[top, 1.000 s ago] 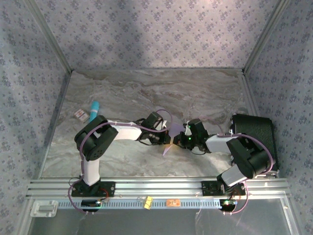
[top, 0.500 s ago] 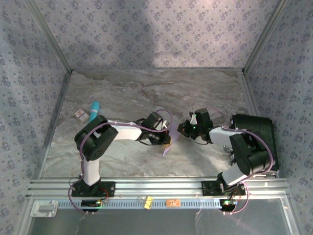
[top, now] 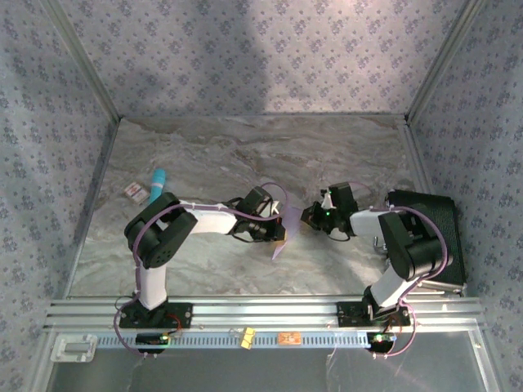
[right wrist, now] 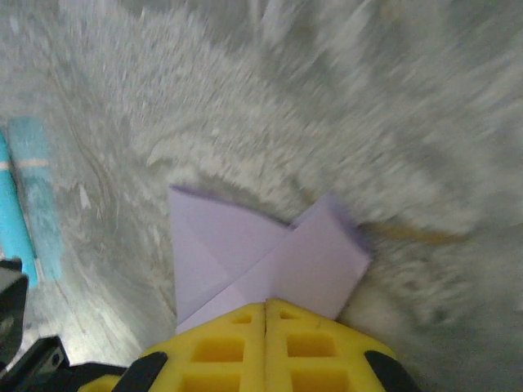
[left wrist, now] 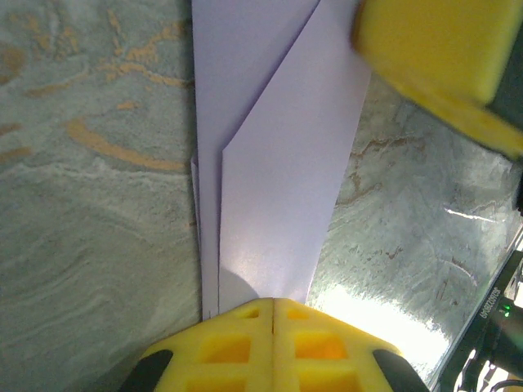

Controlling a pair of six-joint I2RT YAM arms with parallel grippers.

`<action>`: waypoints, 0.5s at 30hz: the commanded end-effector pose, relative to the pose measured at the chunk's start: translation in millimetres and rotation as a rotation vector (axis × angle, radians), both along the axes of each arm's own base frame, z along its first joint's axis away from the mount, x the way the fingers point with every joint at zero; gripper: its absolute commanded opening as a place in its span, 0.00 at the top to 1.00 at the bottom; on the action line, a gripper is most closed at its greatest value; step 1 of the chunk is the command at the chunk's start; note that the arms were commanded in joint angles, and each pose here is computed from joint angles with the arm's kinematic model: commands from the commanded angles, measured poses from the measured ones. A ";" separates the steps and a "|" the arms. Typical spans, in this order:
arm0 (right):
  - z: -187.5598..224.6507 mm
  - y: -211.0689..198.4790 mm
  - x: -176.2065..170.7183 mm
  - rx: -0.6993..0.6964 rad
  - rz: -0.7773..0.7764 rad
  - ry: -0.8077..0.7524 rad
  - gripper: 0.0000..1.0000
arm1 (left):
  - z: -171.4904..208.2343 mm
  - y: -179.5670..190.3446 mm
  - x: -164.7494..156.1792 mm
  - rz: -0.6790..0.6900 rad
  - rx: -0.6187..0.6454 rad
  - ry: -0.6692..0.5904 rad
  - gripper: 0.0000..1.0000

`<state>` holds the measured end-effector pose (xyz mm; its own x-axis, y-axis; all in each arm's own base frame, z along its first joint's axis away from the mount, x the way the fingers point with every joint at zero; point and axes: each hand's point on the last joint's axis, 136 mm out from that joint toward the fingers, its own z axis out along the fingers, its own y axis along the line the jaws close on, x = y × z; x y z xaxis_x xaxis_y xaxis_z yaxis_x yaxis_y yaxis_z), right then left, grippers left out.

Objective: Fold a paper plane with a square sheet of paper (pick it up from the middle)
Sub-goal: Fold the wing for the fifth time at the center of the table.

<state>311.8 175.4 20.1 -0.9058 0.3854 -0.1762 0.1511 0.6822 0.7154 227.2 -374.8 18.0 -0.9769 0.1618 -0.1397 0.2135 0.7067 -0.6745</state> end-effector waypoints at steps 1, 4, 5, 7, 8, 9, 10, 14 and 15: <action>-4.6 -25.0 11.1 -0.046 -0.060 -0.003 0.94 | -50.4 49.7 -27.4 0.022 0.240 0.116 1.00; 9.2 -27.8 21.5 0.011 -0.087 -0.037 0.94 | -50.1 50.3 -27.6 0.019 0.243 0.114 1.00; 16.4 -25.8 23.0 0.021 -0.083 -0.055 0.94 | -49.8 50.7 -27.5 0.020 0.243 0.112 1.00; 25.7 -22.9 21.9 0.021 -0.074 -0.081 0.94 | -49.9 51.0 -26.6 0.026 0.244 0.111 1.00; 29.5 -21.3 20.0 0.017 -0.070 -0.090 0.93 | -49.7 50.4 -26.5 0.028 0.242 0.111 1.00; 32.1 -19.2 17.9 0.016 -0.063 -0.097 0.93 | -49.3 49.8 -26.0 0.030 0.238 0.112 1.00; 33.4 -16.4 15.6 0.018 -0.056 -0.100 0.93 | -49.6 49.4 -26.2 0.030 0.237 0.112 1.00; 34.7 3.5 2.2 0.038 0.005 -0.097 0.93 | -49.9 48.8 -26.3 0.028 0.237 0.113 1.00; 33.4 6.8 -0.9 0.036 0.013 -0.090 0.93 | -49.4 48.8 -26.3 0.028 0.236 0.114 1.00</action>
